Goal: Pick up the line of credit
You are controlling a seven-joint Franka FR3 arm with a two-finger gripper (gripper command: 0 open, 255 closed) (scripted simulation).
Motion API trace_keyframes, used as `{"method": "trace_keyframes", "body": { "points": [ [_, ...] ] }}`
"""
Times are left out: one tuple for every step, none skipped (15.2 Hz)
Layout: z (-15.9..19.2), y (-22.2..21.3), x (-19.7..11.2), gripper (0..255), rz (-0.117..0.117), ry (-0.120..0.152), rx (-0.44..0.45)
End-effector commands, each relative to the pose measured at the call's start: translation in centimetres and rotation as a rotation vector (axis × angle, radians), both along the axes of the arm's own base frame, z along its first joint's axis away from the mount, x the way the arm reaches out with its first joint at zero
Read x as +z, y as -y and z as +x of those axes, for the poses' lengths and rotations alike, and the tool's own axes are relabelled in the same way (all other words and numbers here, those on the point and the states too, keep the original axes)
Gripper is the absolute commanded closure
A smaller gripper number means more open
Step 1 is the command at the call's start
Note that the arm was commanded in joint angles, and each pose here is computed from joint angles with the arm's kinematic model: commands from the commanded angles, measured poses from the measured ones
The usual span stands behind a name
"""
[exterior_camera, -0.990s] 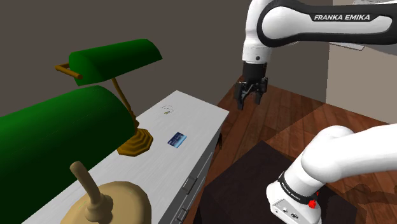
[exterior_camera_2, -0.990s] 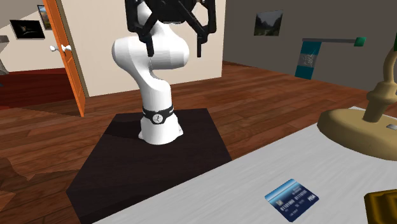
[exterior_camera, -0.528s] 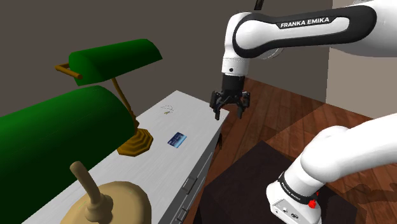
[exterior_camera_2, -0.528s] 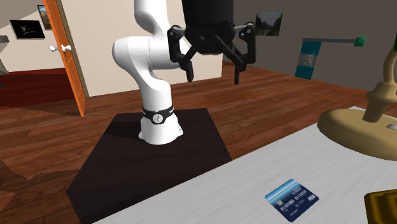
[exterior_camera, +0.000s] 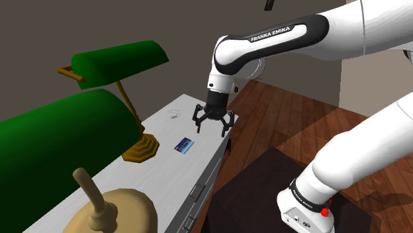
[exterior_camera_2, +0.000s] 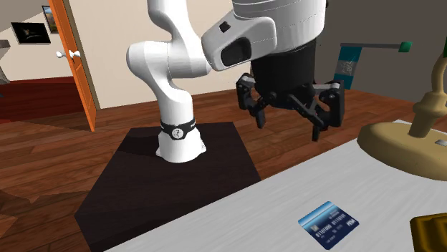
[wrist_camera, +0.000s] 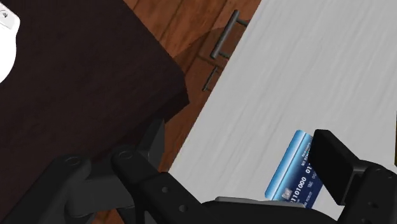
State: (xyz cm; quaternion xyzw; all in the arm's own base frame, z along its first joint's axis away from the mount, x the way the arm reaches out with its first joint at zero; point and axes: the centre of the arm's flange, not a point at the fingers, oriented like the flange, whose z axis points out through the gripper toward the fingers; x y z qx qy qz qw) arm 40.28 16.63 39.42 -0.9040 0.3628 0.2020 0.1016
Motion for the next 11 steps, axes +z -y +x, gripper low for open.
{"method": "trace_keyframes", "body": {
  "points": [
    [1.4, -1.1, -1.4, 0, 0.018, -0.023, -0.089],
    [2.1, -1.5, -2.2, 0, 0.028, -0.034, -0.13],
    [2.9, -2.0, -3.0, 0, 0.037, -0.045, -0.171],
    [3.6, -2.4, -3.8, 0, 0.046, -0.056, -0.212],
    [4.3, -2.8, -4.7, 0, 0.055, -0.068, -0.253],
    [5.1, -3.2, -5.5, 0, 0.064, -0.079, -0.295],
    [5.9, -3.5, -6.3, 0, 0.073, -0.09, -0.336],
    [6.6, -3.9, -7.1, 0, 0.082, -0.101, -0.377],
    [7.2, -4.1, -7.7, 0, 0.089, -0.109, -0.406],
    [7.2, -4.1, -8.2, 0, 0.089, -0.109, -0.406],
    [7.2, -4.1, -8.8, 0, 0.089, -0.109, -0.406]
  ]
}}
